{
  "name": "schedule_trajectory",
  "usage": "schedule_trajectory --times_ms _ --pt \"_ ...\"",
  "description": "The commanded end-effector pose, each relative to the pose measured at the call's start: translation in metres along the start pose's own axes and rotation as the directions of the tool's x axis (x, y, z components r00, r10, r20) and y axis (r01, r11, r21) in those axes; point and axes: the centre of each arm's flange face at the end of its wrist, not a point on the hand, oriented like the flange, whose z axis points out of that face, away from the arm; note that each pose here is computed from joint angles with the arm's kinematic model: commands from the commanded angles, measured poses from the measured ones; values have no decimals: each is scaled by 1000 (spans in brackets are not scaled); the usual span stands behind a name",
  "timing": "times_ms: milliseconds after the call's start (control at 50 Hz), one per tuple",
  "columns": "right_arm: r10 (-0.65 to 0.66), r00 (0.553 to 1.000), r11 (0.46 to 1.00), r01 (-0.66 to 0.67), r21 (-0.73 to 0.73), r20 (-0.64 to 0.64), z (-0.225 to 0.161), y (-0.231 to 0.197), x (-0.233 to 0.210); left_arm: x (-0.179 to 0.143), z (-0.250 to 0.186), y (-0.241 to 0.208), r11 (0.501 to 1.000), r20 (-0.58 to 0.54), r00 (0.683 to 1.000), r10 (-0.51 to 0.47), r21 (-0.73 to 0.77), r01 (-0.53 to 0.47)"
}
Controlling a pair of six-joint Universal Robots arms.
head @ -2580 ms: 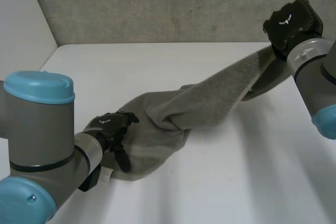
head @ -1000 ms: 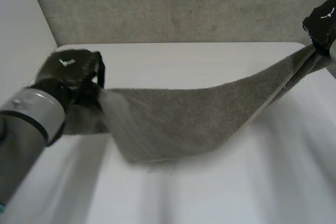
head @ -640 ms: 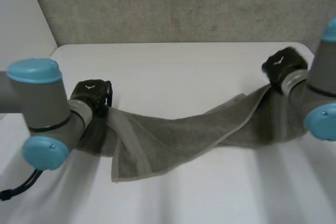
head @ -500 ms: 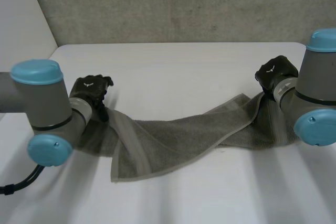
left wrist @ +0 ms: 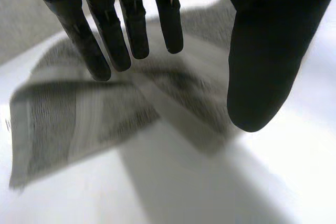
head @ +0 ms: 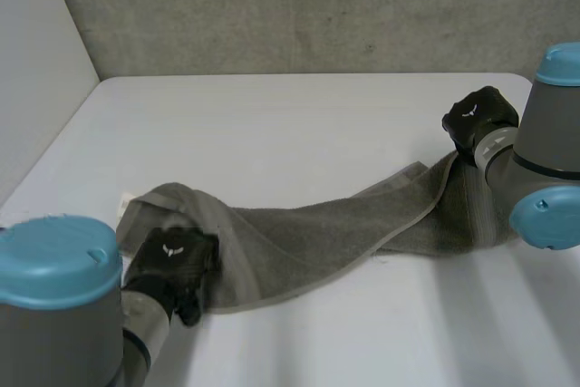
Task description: Fold the laundry
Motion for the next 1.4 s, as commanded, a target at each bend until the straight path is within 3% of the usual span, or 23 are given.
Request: schedule_trajectory --times_ms 20,1160,1400 --pt "-2 1000 1000 2 -3 4 0 1 -1 6 8 22 997 -4 1000 19 -77 -20" --pt "-36 997 999 37 -15 70 -2 5 -25 15 60 20 999 21 1000 -12 42 11" --pt "-58 995 998 60 -12 76 -3 5 -28 16 63 23 998 25 999 45 53 -46"
